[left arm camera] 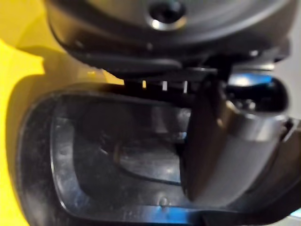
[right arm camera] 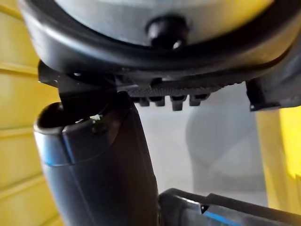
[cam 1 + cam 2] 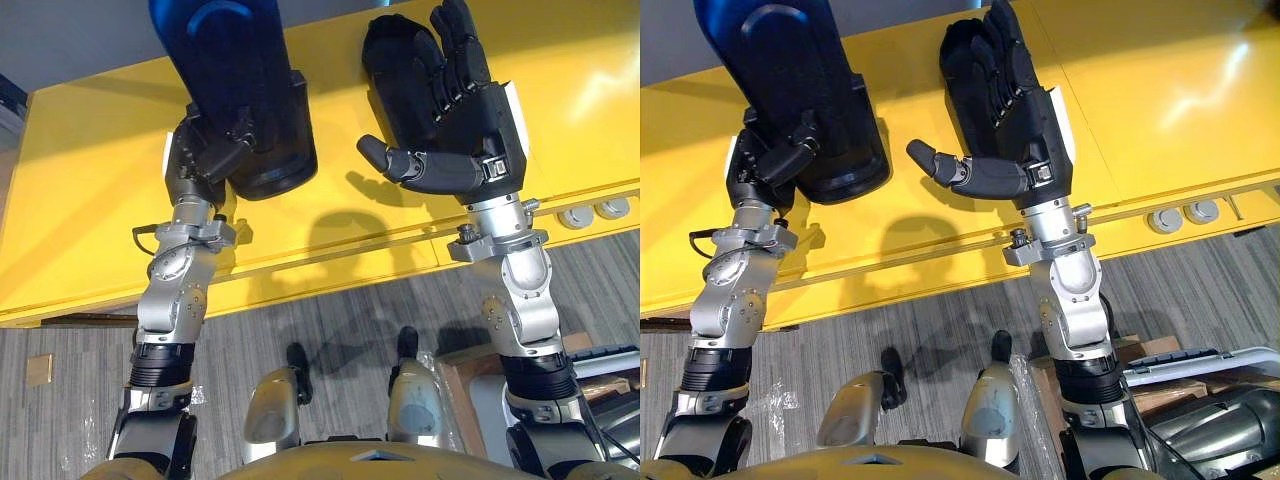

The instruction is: Walk over and take three plastic housings, then place them on the shelf

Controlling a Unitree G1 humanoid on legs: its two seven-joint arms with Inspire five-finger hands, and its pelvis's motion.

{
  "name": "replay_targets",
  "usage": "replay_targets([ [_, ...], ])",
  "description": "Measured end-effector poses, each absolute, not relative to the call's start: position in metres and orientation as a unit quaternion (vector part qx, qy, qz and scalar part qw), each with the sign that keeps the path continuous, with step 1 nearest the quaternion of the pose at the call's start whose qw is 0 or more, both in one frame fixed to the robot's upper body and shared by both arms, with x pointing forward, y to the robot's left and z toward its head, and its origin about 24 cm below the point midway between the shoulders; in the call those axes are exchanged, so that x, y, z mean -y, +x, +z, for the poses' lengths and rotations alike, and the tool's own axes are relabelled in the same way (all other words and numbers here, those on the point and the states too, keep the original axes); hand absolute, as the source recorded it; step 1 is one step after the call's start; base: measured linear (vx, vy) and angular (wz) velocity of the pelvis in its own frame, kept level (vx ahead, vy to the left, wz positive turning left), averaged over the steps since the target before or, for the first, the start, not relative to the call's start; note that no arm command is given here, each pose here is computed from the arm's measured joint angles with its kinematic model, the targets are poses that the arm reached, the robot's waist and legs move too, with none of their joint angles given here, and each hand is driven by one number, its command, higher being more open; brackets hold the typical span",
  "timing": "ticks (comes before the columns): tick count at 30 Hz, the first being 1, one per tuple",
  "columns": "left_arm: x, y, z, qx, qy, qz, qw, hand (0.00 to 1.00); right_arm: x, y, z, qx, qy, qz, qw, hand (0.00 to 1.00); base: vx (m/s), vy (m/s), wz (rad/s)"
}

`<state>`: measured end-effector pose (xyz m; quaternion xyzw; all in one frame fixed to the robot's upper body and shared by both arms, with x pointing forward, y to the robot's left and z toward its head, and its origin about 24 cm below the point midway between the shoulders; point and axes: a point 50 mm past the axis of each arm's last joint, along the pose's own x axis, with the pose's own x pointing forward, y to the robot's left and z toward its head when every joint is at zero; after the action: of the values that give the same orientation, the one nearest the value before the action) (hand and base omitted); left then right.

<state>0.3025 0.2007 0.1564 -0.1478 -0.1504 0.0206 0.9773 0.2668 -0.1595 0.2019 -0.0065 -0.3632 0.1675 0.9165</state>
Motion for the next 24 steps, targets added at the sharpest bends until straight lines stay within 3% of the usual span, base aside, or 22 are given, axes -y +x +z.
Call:
replay_targets([
  [1, -0.202, 0.305, 0.156, 0.145, -0.156, 0.024, 0.977, 0.00, 0.161, 0.267, 0.202, 0.363, -0.010, 0.166, 0.917, 1.00, 0.00, -0.006, 0.03],
  [2, -0.204, 0.308, 0.155, 0.139, -0.162, 0.027, 0.977, 1.00, 0.161, 0.267, 0.203, 0.364, -0.010, 0.165, 0.917, 1.00, 0.00, -0.011, 0.04],
  [24, -0.235, 0.311, 0.121, 0.062, -0.083, 0.095, 0.990, 1.00, 0.163, 0.257, 0.188, 0.343, 0.040, 0.176, 0.922, 1.00, 0.00, -0.008, -0.01],
])
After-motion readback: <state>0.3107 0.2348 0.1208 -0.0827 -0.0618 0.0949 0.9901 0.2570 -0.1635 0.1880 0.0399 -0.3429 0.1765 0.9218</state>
